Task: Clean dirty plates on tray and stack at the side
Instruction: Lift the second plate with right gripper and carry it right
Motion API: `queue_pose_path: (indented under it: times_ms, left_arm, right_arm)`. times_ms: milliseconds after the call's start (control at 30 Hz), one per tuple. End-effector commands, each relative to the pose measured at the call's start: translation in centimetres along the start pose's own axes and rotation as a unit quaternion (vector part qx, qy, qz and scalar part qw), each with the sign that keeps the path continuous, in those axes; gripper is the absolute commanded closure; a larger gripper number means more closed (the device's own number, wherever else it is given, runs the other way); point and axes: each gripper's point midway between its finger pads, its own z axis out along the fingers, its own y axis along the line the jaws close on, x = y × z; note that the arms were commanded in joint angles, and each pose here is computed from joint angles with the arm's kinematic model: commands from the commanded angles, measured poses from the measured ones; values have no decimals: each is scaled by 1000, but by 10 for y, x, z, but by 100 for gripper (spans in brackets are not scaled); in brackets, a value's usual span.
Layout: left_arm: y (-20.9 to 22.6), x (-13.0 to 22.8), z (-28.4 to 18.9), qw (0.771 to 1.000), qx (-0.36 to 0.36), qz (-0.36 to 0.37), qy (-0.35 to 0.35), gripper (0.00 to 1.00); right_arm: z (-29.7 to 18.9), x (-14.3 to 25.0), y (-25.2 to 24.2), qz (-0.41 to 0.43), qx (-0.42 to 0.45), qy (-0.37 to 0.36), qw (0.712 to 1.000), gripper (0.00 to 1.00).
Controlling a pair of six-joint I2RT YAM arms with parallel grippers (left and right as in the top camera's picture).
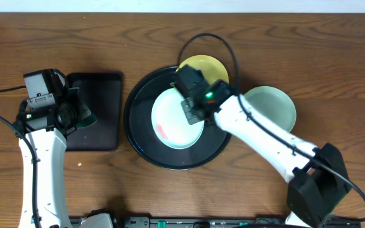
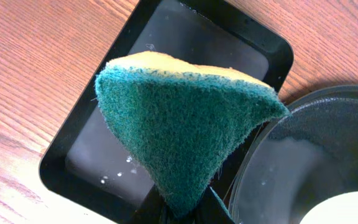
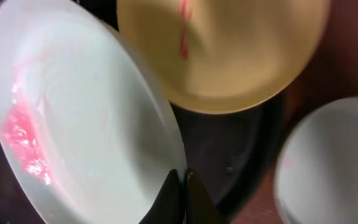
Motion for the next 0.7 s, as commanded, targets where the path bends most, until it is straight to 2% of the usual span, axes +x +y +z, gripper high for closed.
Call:
queue_pose_path:
  times_ms: [0,300,500,667]
  left_arm:
    - [-2,-4,-2,1000,6,-10,-2,92]
    - [-2,-3,-2,1000,6,-10,0,92]
    - [-1,-1,-2,1000,5,-11,4,92]
    - [-1,0,-2,1000,5,-11,5,92]
  right_arm:
    - [-34,-27,-14,-37,113,-75,990,99]
    - [-107,-41,-13,-89,270,-191,939,99]
    - [-148,-44,-12,-85,305,-251,915,99]
    - [-170,-45,-20,-69,309,-273,908,99]
